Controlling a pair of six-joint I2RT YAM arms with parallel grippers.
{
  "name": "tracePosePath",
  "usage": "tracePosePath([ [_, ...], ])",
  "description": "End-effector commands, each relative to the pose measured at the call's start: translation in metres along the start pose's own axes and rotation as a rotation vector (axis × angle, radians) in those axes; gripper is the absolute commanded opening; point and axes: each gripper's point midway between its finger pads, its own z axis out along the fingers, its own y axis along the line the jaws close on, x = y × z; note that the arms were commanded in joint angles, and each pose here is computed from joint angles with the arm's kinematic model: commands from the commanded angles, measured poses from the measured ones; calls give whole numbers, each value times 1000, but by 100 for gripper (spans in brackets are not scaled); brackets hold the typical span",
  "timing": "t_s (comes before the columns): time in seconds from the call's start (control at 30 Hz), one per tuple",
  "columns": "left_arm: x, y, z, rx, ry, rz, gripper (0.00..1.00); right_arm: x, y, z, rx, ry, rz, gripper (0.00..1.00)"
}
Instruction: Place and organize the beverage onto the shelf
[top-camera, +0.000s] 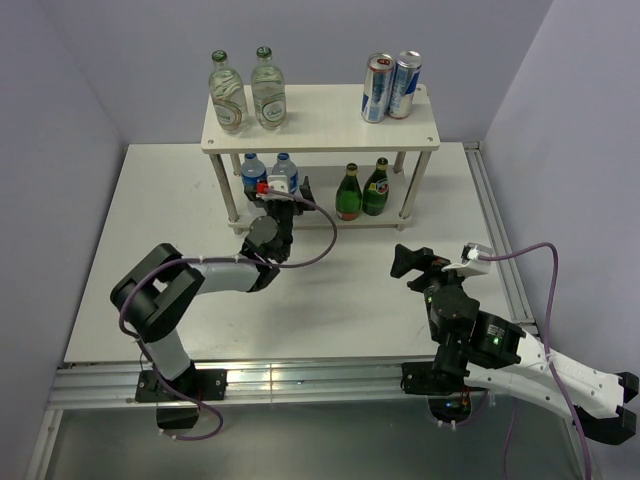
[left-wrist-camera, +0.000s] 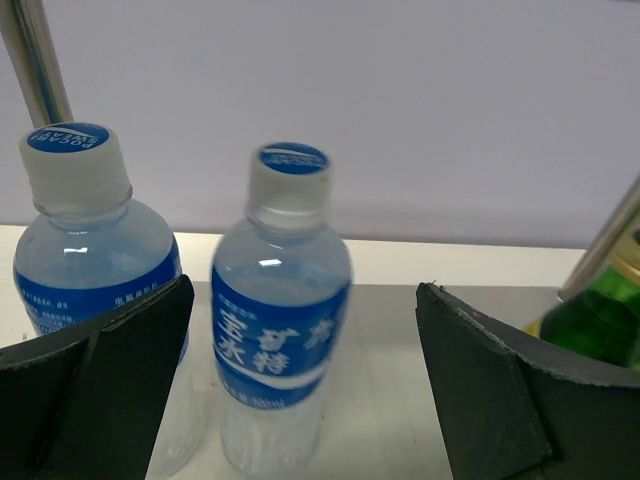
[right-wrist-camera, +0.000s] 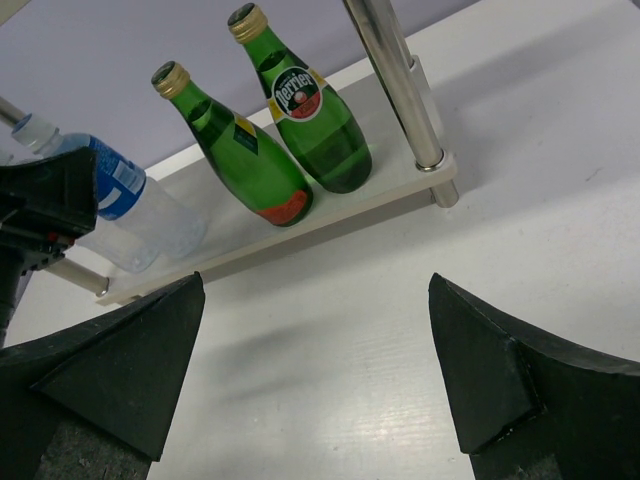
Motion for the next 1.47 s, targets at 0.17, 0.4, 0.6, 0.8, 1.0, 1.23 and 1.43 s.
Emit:
tracePosePath([
  [0.17,-18,-6,-41,-31,15,-30,99,-7,-2,0,18,-31,34,100],
  [0.4,6,-4,-115,-28,253,-15,99,-6,4,0,-9,-14,17,100],
  [0.6,-28,18,-176,8,476,56,99,-15,32,-2,-107,18,-40,100],
  [0.8,-120,60,-192,-26,398,-79,99,-83,58,-16,-171,-21,21,100],
  [1.0,-159,82,-203,13,352,-287,99,-114,72,-28,-258,-32,40,100],
  [1.23,-157,85,-206,5,359,-286,99,-120,74,-33,-285,-19,26,100],
  [1.43,-154,83,-206,-3,372,-257,99,-120,77,-34,-301,-15,11,100],
])
